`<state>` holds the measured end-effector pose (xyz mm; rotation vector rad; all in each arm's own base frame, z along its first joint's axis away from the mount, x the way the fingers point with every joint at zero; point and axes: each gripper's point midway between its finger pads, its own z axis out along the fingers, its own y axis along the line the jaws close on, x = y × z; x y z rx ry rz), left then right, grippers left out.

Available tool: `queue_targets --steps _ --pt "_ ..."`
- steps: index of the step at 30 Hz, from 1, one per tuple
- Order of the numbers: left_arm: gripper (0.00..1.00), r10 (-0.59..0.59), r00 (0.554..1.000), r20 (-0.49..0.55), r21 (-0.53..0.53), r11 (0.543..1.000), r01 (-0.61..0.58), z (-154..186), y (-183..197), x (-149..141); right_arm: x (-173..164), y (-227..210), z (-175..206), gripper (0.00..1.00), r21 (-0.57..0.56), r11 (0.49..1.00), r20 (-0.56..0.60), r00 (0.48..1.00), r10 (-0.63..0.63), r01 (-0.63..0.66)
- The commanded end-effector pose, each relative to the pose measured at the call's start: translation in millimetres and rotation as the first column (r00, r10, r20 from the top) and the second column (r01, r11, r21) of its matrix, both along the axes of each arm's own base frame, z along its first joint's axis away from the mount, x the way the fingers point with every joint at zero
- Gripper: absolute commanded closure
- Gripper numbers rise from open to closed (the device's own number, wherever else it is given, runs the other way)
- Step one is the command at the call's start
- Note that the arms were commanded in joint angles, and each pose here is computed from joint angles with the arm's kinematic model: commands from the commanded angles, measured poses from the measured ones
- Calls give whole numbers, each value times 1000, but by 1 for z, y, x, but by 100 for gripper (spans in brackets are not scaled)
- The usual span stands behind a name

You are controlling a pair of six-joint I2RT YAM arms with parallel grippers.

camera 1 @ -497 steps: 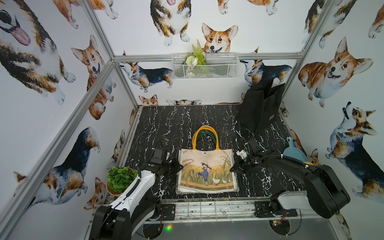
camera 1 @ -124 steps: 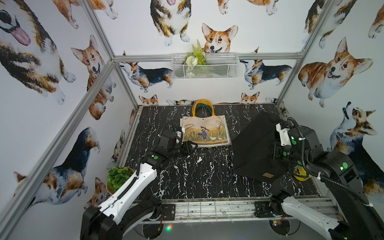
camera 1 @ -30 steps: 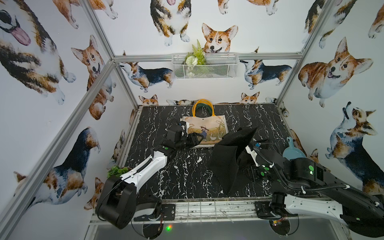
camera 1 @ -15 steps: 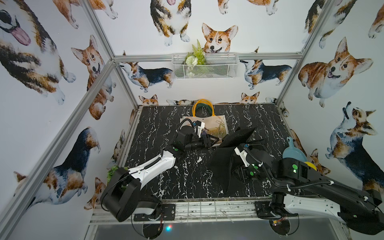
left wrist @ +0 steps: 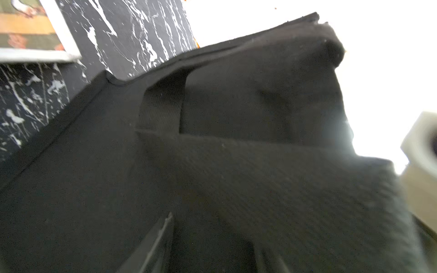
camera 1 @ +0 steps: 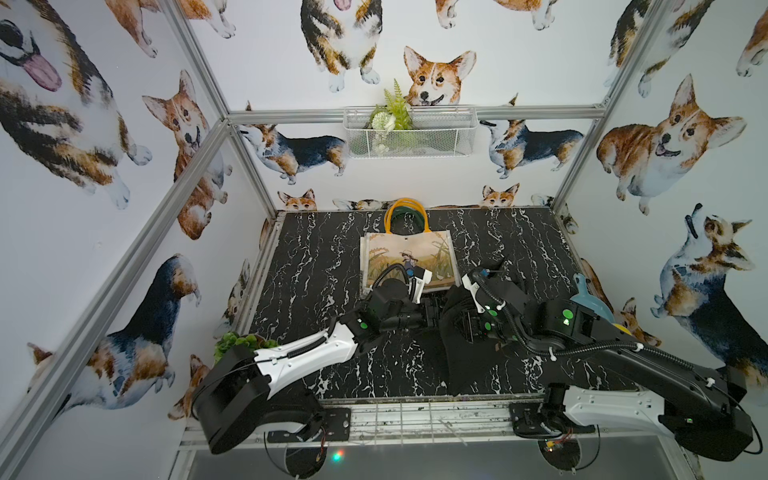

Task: Put away the canvas bag
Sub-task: Press the canvas bag at the center of the board.

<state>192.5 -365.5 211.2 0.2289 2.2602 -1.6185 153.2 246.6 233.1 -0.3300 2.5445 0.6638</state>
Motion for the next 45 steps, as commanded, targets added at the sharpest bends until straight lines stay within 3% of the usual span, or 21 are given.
queue_targets --steps 1,6,11,16,17,19,22,24,29,33,37,45 --pt "44 -37 999 32 -79 996 39 28 -15 -2 11 17 18 62 70 998 44 999 -5 2" --pt "45 -32 997 71 -27 999 34 36 -7 4 6 9 41 62 83 996 73 997 19 -25" --pt "45 69 996 49 111 991 -74 23 48 28 -4 -36 84 61 -24 994 217 971 105 -102" --pt "43 163 985 62 170 971 -171 22 107 38 -9 -59 109 51 -193 951 381 874 301 -243" --pt "43 171 983 60 179 967 -180 21 117 38 -17 -54 110 50 -229 912 406 817 408 -341" --pt "43 177 982 64 194 963 -187 23 129 33 -37 -43 111 46 -291 797 463 651 601 -529" --pt "42 184 981 66 191 962 -193 23 136 24 -55 -32 122 31 -365 669 570 412 711 -648" --pt "42 193 980 48 176 964 -199 20 137 20 -60 -28 124 26 -413 606 571 324 754 -680" --pt "42 222 975 18 113 968 -222 18 135 21 -52 -23 91 21 -580 389 335 226 915 -715" --pt "43 209 978 12 83 974 -209 24 126 28 -27 -7 78 19 -691 285 239 162 958 -665" --pt "43 199 980 22 44 979 -200 37 117 35 -9 10 73 18 -738 196 178 94 980 -646" --pt "43 140 990 19 12 990 -140 49 86 40 16 33 61 18 -738 123 112 59 992 -664"
